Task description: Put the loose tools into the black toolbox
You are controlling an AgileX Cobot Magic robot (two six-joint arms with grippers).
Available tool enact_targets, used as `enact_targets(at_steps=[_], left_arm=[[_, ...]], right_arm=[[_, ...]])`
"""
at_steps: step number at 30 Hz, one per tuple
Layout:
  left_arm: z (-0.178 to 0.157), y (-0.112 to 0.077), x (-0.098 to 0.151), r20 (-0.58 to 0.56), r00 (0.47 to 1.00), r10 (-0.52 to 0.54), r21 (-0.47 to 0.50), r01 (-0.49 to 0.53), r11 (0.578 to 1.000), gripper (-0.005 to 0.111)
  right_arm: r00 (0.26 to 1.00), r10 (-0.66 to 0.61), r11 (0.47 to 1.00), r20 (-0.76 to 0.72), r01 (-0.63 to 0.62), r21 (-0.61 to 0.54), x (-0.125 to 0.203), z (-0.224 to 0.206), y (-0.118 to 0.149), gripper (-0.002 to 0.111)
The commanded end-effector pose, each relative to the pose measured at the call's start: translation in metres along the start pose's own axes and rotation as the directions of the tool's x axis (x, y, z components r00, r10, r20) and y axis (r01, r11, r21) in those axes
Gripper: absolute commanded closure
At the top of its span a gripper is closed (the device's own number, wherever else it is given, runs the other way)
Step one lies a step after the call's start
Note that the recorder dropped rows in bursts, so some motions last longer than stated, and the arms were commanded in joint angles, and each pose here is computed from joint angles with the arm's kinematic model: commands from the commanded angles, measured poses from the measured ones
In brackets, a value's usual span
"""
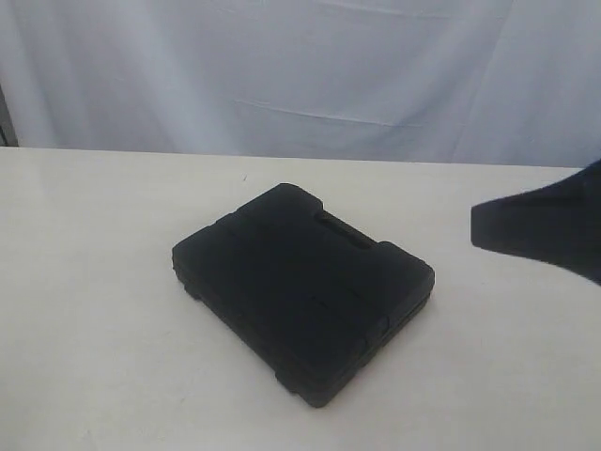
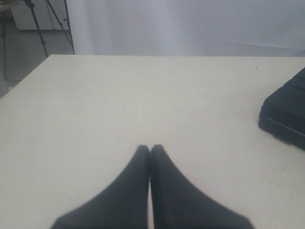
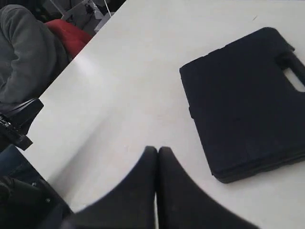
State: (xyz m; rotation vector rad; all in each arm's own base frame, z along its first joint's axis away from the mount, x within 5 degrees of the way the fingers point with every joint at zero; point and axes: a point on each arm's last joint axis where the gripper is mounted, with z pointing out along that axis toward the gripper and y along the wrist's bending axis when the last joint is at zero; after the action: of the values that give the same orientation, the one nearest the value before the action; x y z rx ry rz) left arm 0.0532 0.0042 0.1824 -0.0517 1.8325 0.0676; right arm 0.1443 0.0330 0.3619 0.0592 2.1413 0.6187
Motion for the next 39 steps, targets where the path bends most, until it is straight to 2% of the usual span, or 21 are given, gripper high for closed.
enact_targets(at_steps=[1,6,11,18,22,27,32,39], left_arm=[[0.0,-0.001,0.0,0.007,1.0,-0.011,0.007,0.011,1.0,0.107],[0.0,-0.001,0.0,0.007,1.0,-0.011,0.007,0.011,1.0,0.107],[0.0,-0.001,0.0,0.007,1.0,-0.011,0.007,0.011,1.0,0.107],[0.0,-0.001,0.0,0.007,1.0,-0.011,0.007,0.011,1.0,0.107],[0.0,-0.001,0.0,0.007,1.0,-0.011,0.007,0.011,1.0,0.107],[0.0,-0.001,0.0,0.007,1.0,-0.011,0.007,0.011,1.0,0.107],[0.0,-0.001,0.0,0.007,1.0,-0.011,0.007,0.011,1.0,0.107],[0.0,-0.001,0.0,0.007,1.0,-0.011,0.007,0.011,1.0,0.107]], right_arm=[[1.0,0.012,1.0,0.023,-0.012,0.012,0.007,0.001,-0.004,0.109],[0.997,-0.017,0.998,0.081,0.013,0.054,0.001,0.001,-0.007,0.109],[0.971,-0.062,0.994,0.232,0.04,0.098,-0.001,-0.005,-0.012,0.109],[0.89,-0.127,0.976,0.438,0.034,0.213,0.041,-0.022,-0.033,0.109],[0.885,-0.189,0.941,0.426,0.038,0.338,0.069,-0.023,-0.051,0.109],[0.87,-0.305,0.862,0.387,0.08,0.501,0.101,-0.015,-0.077,0.109],[0.837,-0.361,0.84,0.411,0.1,0.533,0.128,-0.001,-0.094,0.109],[0.869,-0.322,0.813,0.376,0.051,0.581,0.153,0.007,-0.11,0.109]])
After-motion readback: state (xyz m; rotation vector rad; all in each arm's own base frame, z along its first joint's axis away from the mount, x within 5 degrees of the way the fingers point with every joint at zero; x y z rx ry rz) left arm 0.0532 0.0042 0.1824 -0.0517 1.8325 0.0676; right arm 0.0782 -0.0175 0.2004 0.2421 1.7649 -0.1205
